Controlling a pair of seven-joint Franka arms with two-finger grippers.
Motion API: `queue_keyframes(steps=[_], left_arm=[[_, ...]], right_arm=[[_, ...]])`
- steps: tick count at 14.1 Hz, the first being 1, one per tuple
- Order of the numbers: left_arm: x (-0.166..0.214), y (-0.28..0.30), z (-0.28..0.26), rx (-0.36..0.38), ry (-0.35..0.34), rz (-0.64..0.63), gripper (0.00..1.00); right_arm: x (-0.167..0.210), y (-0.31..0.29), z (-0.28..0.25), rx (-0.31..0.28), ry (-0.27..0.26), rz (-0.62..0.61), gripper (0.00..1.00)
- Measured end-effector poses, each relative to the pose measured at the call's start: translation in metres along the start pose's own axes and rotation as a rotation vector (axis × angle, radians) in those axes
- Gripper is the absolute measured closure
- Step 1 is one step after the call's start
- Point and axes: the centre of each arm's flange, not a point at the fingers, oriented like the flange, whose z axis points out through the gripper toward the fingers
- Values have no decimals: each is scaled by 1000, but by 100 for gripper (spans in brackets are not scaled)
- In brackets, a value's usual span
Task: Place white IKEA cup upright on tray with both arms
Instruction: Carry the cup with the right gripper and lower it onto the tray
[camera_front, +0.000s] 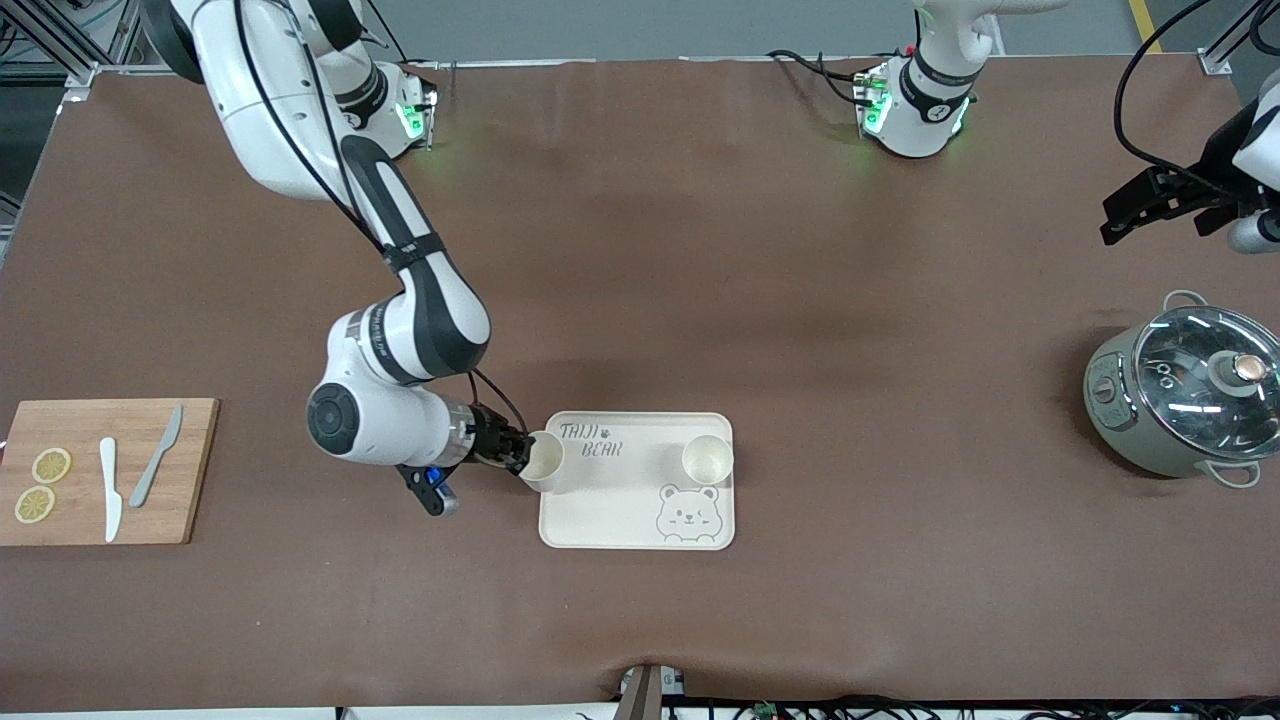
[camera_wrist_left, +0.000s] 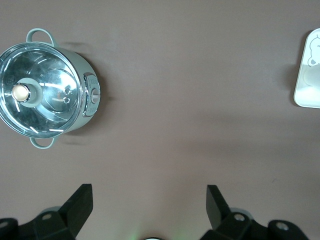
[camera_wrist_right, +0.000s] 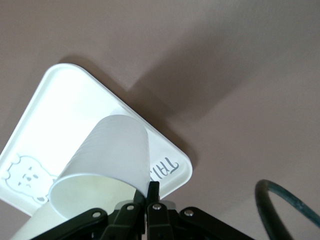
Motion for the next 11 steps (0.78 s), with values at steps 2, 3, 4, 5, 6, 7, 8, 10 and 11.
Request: queue_keyframes(steps=[2,3,4,5,6,7,8,10,11], left_arm=[[0,0,-1,0,3,1,0],[0,0,-2,-1,5,4,0],[0,0,-3,-1,6,12,0],[0,0,-3,-1,7,17,0],[0,0,-3,-1,7,18,0],[0,0,-3,-1,7,19,0],[1,1,-2,-1,8,21,0],[0,5,-2,-8,9,29,0],[0,8,-2,-11,9,33,0]], right_arm=[[-2,-1,10,-6,-6,60,97],[-5,-3,15,-2,-10,88,97],[-9,-6,19,5,-13,112,97],[-13,-9,24,9,-15,128,97],[-17,-11,31,7,-16,135,97],[-22,-13,36,4,-17,139,97],[-25,-14,41,0,-18,140,97],[-30,-16,42,0,-18,139,97],[-33,-16,44,-2,-19,135,97]])
